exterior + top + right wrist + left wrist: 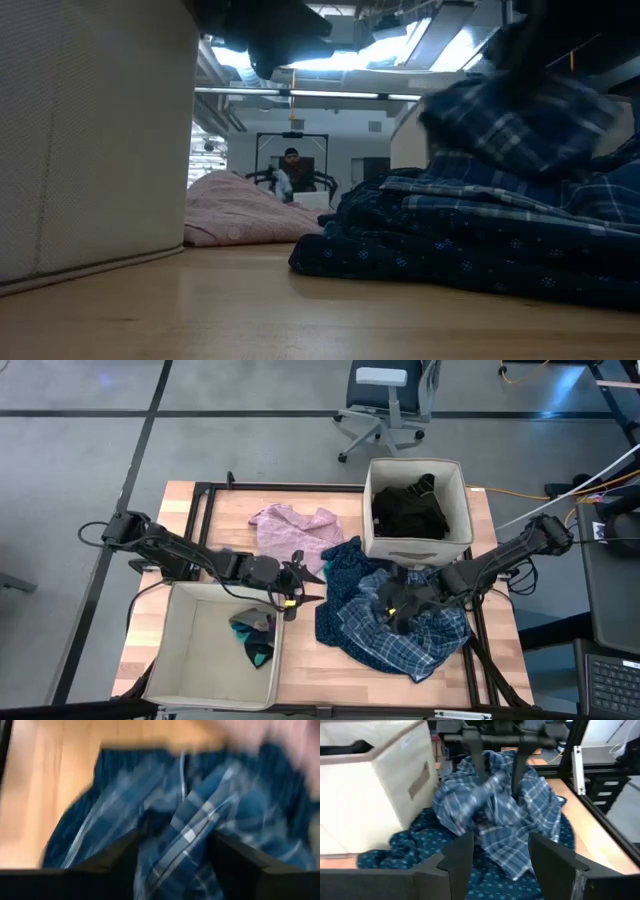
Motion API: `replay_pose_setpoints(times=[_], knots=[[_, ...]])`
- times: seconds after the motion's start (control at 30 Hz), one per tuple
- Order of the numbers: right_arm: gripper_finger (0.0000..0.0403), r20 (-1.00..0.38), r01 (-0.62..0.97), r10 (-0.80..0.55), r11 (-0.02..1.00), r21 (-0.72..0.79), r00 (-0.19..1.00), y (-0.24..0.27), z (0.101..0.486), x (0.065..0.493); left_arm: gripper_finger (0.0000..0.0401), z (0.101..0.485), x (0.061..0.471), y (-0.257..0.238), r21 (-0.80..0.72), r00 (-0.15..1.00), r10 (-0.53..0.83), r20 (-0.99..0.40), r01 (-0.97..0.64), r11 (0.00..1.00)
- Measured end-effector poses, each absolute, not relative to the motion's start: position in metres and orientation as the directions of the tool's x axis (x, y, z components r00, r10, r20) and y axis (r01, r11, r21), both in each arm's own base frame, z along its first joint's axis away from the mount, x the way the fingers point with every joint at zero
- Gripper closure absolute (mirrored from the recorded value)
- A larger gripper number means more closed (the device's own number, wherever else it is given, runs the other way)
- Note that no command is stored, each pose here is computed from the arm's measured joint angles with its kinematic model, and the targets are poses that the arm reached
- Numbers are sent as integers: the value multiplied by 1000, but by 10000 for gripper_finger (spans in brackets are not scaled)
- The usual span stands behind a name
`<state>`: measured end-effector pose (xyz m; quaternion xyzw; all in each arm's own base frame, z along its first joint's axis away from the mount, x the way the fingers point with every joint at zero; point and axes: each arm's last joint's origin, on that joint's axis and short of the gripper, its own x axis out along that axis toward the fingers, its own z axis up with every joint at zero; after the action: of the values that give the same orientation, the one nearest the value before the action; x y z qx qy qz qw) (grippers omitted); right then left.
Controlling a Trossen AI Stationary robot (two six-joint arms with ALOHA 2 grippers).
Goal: Sort clothes
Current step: Put the blue checkered shirt into the bottom white laundry organizer
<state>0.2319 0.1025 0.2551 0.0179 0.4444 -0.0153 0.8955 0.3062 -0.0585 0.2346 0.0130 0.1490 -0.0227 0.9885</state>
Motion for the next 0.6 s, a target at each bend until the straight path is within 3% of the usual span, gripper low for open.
replay_pose_setpoints(times=[0.13, 0.27, 0.6], knots=[[109, -916, 167, 99, 970, 176, 389, 108, 264, 213, 221, 233, 305, -63, -2, 949, -56, -311, 58, 998], [72, -949, 233, 131, 951, 202, 288, 125, 258, 194, 221, 232, 304, -66, -1, 946, -50, -319, 53, 999], [67, -921, 302, -34, 949, 92, 389, 141, 200, 173, 221, 232, 304, -66, -19, 945, -46, -323, 42, 999]])
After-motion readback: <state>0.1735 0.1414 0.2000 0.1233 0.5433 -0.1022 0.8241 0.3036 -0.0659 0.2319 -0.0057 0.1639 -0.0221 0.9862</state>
